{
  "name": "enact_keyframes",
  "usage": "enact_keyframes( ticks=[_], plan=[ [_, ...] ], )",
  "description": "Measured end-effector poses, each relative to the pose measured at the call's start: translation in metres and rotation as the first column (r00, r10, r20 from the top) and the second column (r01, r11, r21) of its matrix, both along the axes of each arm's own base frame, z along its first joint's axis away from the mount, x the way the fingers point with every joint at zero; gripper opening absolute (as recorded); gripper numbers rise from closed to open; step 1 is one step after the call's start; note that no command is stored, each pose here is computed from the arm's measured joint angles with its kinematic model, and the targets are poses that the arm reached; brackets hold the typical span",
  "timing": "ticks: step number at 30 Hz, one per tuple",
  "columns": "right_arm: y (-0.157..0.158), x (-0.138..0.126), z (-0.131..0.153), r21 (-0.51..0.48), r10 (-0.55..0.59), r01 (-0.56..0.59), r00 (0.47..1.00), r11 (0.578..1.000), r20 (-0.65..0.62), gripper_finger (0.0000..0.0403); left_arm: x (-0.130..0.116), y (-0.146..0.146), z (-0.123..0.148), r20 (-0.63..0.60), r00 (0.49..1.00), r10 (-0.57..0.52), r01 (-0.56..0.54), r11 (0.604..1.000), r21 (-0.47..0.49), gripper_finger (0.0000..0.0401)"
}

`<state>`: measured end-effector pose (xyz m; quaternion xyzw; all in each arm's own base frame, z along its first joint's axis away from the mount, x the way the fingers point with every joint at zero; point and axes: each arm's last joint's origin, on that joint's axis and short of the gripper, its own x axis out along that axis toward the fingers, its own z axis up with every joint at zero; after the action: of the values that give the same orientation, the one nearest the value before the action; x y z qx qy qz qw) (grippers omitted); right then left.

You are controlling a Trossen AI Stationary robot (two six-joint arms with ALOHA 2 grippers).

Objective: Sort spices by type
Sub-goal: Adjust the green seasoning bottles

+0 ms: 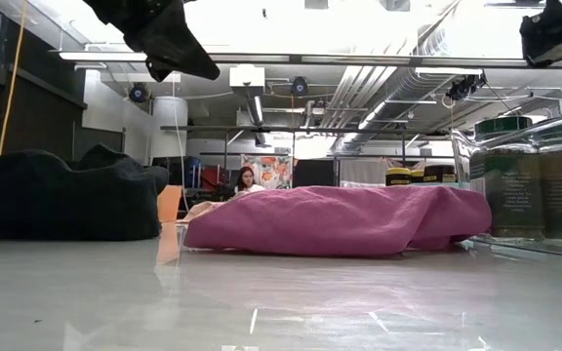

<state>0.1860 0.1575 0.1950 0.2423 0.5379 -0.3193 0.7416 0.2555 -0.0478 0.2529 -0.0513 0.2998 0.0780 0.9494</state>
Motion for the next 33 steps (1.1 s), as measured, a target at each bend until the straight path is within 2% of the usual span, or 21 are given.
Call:
enact_keyframes(
  ticks=[6,9,15,21,26,33],
  plan=[
    [0.000,0.004,0.001,-0.053,-0.001,0.005,0.996,0.999,0.085,0.0000,0.000,0.001,0.000,0.000,1.000,0.005,-0.005,1.000,0.024,0.0000],
    [0.001,0.007,0.002,-0.049,0.006,0.000,0.992,0.999,0.122,0.0000,0.000,0.001,0.000,0.000,1.000,0.005,-0.005,1.000,0.026,0.0000],
    [0.012,0.013,0.010,0.014,0.135,-0.138,0.982,0.990,0.131,0.0000,0.000,0.001,0.000,0.001,1.000,0.005,-0.005,1.000,0.025,0.0000],
    [0.019,0.016,0.018,0.021,0.233,-0.239,0.960,0.971,0.154,0.0000,0.000,0.001,0.000,0.001,1.000,0.004,-0.004,1.000,0.026,0.0000],
    [0.011,0.028,0.020,-0.056,0.197,-0.189,0.952,0.980,0.232,0.0000,0.000,0.001,0.000,0.002,1.000,0.012,-0.012,0.999,0.031,0.0000],
    [-0.003,0.037,0.020,-0.098,0.219,-0.202,0.954,0.974,0.204,0.0000,0.000,0.001,0.000,0.003,1.000,0.013,-0.013,0.999,0.031,0.0000]
  ],
)
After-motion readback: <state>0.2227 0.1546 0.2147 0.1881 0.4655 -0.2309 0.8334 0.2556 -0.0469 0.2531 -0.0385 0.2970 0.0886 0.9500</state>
